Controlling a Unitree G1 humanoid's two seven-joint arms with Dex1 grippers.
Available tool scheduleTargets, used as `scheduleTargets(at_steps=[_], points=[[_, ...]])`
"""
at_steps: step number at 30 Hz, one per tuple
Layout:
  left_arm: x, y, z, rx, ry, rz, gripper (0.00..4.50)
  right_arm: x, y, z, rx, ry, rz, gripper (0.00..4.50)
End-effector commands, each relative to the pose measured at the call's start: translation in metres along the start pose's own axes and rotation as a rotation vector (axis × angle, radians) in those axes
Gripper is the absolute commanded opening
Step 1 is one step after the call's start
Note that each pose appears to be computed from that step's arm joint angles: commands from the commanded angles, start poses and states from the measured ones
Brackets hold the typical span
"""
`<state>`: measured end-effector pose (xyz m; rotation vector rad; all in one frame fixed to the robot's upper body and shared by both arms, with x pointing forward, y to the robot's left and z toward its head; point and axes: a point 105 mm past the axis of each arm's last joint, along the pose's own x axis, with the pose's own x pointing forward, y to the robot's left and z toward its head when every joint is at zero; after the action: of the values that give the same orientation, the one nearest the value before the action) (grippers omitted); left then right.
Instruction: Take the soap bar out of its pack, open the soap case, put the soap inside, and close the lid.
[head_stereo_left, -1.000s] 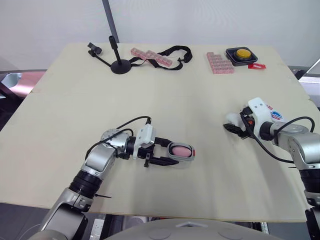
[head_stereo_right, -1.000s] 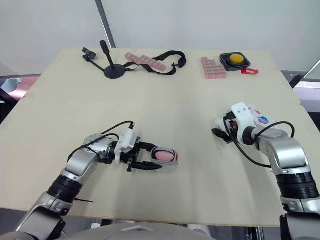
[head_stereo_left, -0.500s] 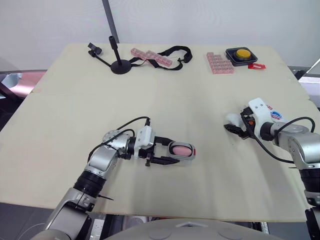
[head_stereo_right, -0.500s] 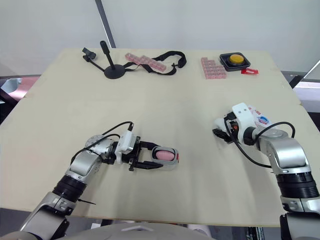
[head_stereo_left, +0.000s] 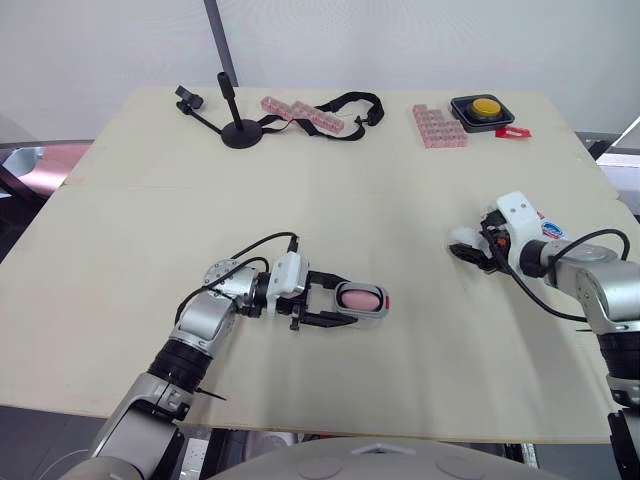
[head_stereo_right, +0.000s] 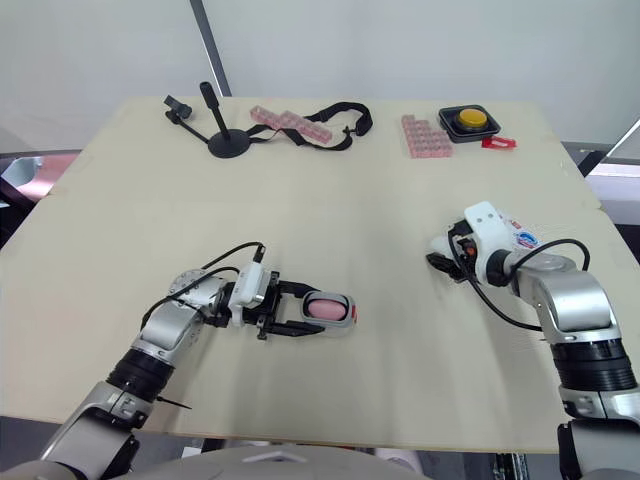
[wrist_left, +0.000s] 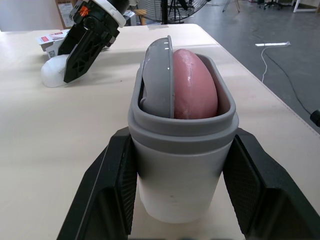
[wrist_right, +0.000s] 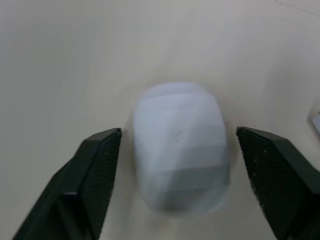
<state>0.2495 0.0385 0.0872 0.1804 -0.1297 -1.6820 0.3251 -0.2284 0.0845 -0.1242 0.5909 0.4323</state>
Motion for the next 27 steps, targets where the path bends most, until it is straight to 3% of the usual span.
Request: scheduleTargets(at_steps=[1, 3, 8, 14, 20, 27], points=[[0.0, 0.001, 0.006, 0.021, 0.0, -0.002, 1.92, -0.005, -0.005, 0.01, -0.013, -0.035, -0.019, 2.29], [0.0, 0.001, 0.006, 0.017, 0.0, 0.0, 1.92, -0.005, -0.004, 0.01, -0.023, -0.036, -0.014, 1.95], [-0.001, 0.001, 0.006, 0.012, 0.003, 0.001, 1.92, -0.01, 0.004, 0.018, -0.095, -0.048, 0.02, 1.95], [-0.002, 0.004, 0.005, -0.006, 0.005, 0.01, 1.92, -0.03, 0.027, 0.051, -0.294, -0.141, 0.171, 1.95], [-0.004, 0.009, 0.003, -0.014, 0.014, 0.024, 1.92, -0.063, 0.087, 0.075, -0.494, -0.174, 0.473, 1.95], [-0.003, 0.027, 0.007, -0.016, -0.009, 0.095, 1.92, -0.069, 0.145, 0.068, -0.545, -0.109, 0.637, 1.95]])
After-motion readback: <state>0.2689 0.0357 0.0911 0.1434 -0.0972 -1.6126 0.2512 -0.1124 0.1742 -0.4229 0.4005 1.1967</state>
